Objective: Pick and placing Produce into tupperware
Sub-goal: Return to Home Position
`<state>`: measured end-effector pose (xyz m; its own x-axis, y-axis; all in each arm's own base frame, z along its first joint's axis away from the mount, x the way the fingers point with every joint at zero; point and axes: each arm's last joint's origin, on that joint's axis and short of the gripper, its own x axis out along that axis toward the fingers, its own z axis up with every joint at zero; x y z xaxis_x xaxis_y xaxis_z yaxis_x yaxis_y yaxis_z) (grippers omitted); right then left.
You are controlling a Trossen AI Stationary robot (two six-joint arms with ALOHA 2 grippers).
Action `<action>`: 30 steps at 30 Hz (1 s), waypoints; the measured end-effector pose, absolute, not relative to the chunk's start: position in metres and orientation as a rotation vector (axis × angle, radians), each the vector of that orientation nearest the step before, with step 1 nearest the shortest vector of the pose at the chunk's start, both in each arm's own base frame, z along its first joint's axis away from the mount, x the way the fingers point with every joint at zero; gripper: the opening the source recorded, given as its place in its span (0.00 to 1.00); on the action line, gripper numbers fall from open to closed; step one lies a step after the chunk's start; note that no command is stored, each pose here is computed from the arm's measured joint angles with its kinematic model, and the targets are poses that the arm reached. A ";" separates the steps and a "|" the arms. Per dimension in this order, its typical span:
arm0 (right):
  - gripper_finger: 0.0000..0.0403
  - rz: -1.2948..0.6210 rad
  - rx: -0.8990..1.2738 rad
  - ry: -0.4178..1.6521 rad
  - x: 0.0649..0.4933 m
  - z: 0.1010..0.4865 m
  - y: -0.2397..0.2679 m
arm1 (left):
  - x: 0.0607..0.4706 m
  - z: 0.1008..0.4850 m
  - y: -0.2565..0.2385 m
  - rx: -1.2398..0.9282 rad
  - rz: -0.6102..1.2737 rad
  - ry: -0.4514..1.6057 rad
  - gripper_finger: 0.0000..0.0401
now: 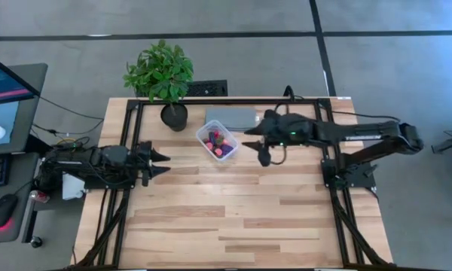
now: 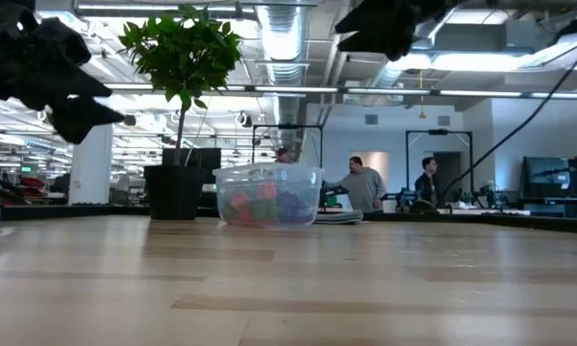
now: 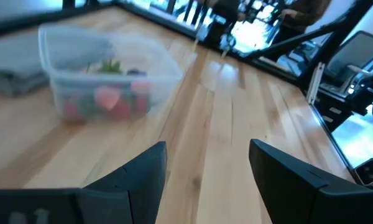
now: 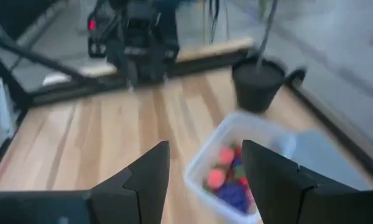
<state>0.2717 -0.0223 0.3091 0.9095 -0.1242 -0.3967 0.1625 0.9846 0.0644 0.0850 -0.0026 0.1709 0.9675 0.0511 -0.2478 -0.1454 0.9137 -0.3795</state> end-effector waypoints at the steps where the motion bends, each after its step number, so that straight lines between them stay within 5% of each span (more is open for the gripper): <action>1: 0.56 -0.148 0.082 0.363 0.266 0.307 -0.021 | 0.085 0.172 -0.003 -0.390 0.097 0.221 0.55; 16: 0.56 -0.053 0.081 -0.044 0.197 0.253 -0.008 | 0.088 0.192 -0.001 -0.082 0.096 0.028 0.55; 30: 0.56 -0.030 0.157 -0.154 0.176 0.219 -0.004 | 0.088 0.198 -0.002 -0.023 0.093 -0.037 0.55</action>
